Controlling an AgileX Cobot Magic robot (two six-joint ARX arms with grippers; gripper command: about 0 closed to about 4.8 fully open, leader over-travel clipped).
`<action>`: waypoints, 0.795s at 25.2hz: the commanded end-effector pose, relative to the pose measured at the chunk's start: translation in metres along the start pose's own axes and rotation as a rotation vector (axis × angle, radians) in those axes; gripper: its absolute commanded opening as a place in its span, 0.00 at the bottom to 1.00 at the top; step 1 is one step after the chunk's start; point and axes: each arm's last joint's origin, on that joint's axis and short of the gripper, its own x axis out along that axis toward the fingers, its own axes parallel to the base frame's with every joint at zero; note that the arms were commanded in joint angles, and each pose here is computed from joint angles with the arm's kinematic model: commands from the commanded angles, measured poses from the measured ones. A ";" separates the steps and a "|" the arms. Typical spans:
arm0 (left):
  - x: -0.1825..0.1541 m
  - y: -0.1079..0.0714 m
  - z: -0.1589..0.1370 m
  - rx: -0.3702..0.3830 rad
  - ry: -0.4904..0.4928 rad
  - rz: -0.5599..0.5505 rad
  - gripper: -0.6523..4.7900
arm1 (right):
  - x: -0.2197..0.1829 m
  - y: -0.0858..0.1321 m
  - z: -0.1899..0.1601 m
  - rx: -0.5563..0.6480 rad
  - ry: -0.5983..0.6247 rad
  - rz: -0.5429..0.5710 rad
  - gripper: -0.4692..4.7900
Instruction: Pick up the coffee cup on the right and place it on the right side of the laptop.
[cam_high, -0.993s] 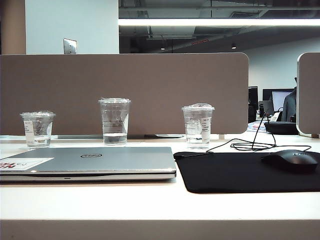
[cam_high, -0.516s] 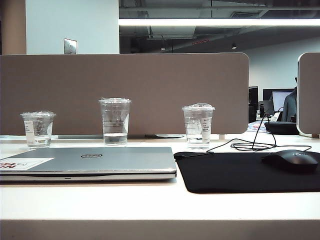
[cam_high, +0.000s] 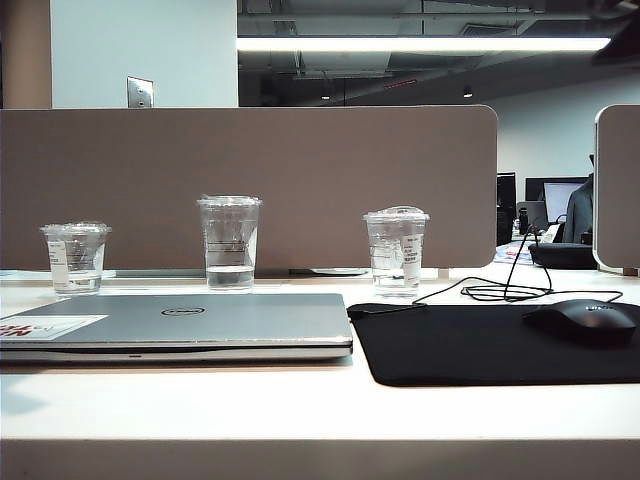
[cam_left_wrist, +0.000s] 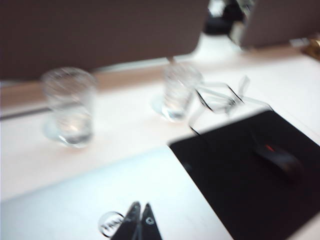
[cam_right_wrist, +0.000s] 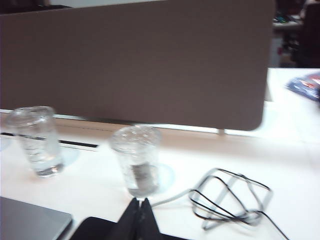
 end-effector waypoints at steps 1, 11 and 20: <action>0.000 -0.005 0.007 -0.016 0.049 -0.123 0.11 | 0.012 0.005 -0.004 -0.008 -0.023 0.071 0.07; 0.001 -0.005 0.010 -0.022 0.064 -0.120 0.11 | 0.046 0.018 -0.039 0.006 0.014 0.192 0.08; 0.001 -0.005 0.010 -0.022 0.063 -0.124 0.11 | 0.112 0.012 -0.079 0.038 0.119 0.248 1.00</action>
